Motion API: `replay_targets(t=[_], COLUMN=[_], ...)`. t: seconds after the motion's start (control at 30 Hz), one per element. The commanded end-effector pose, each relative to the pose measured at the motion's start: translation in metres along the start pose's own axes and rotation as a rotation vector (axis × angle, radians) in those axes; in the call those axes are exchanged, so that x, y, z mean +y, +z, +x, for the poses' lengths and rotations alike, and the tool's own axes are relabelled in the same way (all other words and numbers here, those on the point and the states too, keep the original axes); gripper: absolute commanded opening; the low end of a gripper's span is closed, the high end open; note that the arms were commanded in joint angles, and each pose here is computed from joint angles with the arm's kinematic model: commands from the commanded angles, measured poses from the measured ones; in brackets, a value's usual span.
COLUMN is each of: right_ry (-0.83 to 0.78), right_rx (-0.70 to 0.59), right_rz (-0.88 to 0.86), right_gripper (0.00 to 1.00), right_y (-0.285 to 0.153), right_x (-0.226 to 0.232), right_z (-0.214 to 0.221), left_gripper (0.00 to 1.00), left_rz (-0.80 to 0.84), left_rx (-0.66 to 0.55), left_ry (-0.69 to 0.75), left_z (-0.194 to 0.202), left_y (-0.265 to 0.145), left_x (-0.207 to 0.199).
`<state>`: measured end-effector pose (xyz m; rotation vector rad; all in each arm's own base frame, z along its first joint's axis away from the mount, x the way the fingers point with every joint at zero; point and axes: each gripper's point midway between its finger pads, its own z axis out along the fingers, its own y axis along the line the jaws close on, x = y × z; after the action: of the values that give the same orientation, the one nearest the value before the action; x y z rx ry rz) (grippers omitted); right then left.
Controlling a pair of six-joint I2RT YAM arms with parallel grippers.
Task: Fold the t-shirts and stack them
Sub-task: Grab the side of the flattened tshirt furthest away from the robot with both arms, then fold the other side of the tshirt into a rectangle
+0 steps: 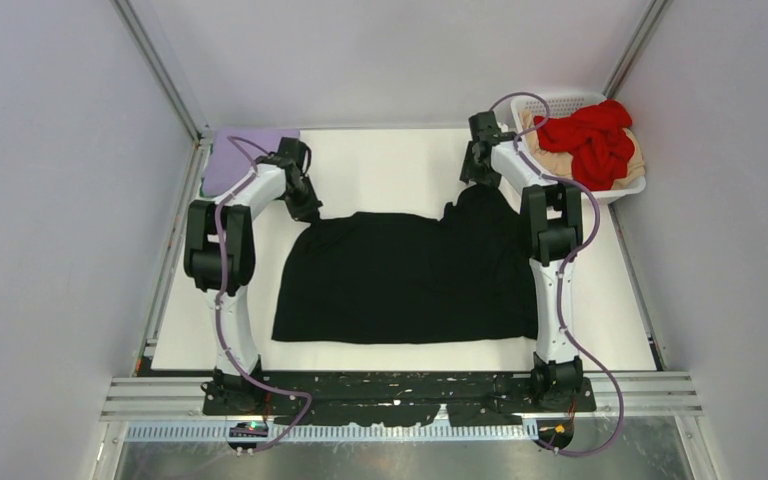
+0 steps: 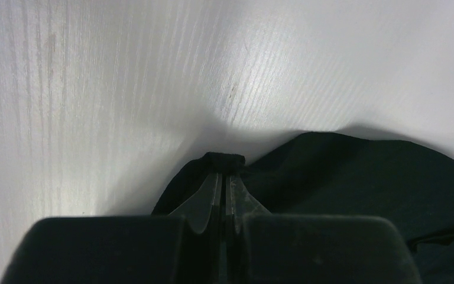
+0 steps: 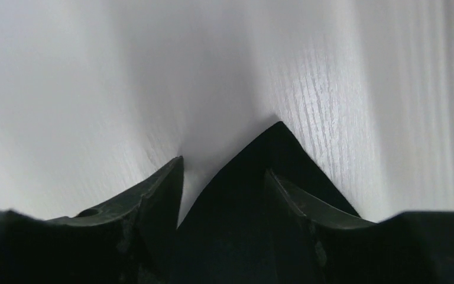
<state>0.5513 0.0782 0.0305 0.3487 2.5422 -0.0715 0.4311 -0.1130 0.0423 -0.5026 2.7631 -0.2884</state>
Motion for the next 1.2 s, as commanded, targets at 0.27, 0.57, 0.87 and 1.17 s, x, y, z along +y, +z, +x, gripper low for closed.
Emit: replay_targets(t=[0.27,0.57,0.87,1.17], right_ry=[0.023,0.068,0.023,0.013], right_rx=[0.012,-0.104,-0.216,-0.189], right_rz=[0.139,0.076,0.003,0.045], right_gripper=[0.26,0.05,0.05,0.05], right_y=[-0.023,-0.052,-0.123,-0.172], right_x=[-0.026,-0.020,-0.039,-0.071], right_z=[0.022,0.000,0.017,0.077], left_gripper=[0.00,0.00,0.00,0.00], left_rz=[0.038,0.063,0.078,0.101], left_rx=[-0.071,-0.093,-0.139,-0.169], left_ry=[-0.004,0.019,0.073,0.131], left_z=[-0.008,-0.005,0.018,0.044], left_y=[-0.032,-0.048,-0.069,-0.082], left_x=[-0.008,-0.012,-0.005,0.002])
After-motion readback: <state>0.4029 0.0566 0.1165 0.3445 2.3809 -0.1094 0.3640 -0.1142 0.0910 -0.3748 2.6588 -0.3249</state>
